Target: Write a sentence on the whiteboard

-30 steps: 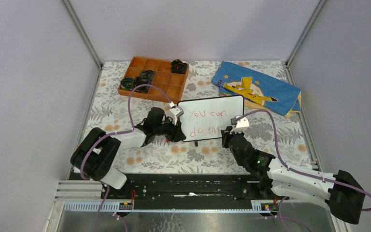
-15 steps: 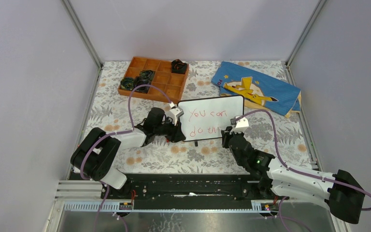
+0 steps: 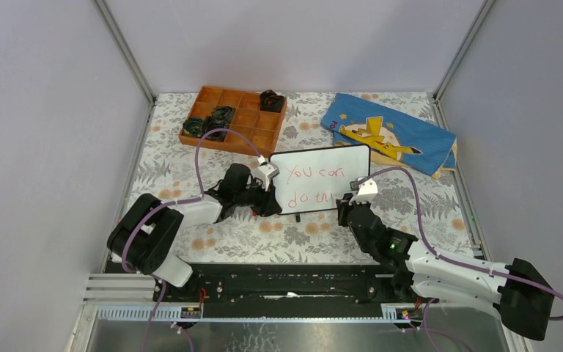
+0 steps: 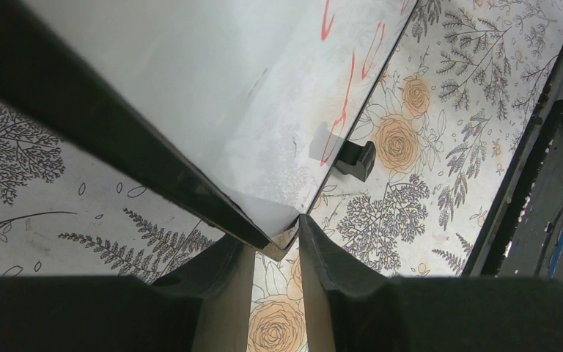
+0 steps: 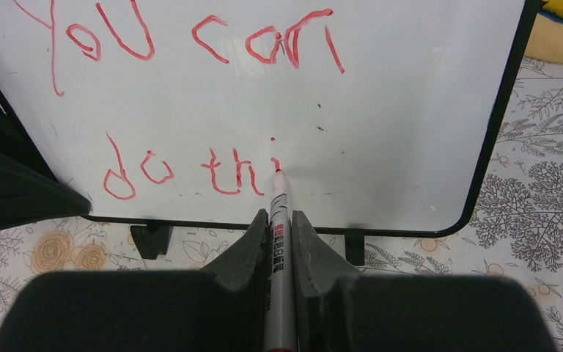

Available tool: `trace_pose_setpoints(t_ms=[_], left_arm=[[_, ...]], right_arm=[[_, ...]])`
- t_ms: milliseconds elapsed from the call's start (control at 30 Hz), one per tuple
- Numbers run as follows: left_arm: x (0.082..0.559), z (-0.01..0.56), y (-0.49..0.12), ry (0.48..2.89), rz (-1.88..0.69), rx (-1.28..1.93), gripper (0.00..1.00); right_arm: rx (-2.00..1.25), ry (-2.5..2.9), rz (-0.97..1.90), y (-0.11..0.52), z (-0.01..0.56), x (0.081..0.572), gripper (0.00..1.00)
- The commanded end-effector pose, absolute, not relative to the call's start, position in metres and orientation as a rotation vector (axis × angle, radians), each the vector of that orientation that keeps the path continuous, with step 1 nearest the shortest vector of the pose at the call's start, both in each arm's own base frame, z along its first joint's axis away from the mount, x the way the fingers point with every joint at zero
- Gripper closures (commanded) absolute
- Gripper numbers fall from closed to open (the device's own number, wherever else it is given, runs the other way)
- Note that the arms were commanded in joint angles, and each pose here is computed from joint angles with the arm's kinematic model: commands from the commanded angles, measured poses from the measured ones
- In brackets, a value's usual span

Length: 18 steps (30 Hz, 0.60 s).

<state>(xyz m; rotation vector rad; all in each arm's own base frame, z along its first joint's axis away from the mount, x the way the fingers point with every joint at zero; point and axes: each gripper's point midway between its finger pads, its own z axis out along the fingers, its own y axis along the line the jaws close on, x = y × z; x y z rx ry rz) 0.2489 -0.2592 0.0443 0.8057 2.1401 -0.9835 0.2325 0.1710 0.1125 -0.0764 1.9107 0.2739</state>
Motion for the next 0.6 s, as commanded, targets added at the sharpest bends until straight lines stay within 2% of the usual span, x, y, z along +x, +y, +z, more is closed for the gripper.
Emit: trace_pose_setpoints(t_ms=[0,400,567], left_arm=[[0.255,0.05,-0.261,2.106,-0.953,0.829,0.66],[0.254,0.049,-0.262,2.11,-0.953,0.832,0.66],[0.254,0.049,-0.262,2.11,-0.949,0.834,0.66]], right_arm=[[-0.054,1.921,0.281,0.168,0.109,0.231,1.0],[-0.048,1.946,0.293,0.166,0.101,0.226,1.0],[-0.028,1.882,0.35,0.168,0.13,0.228,1.0]])
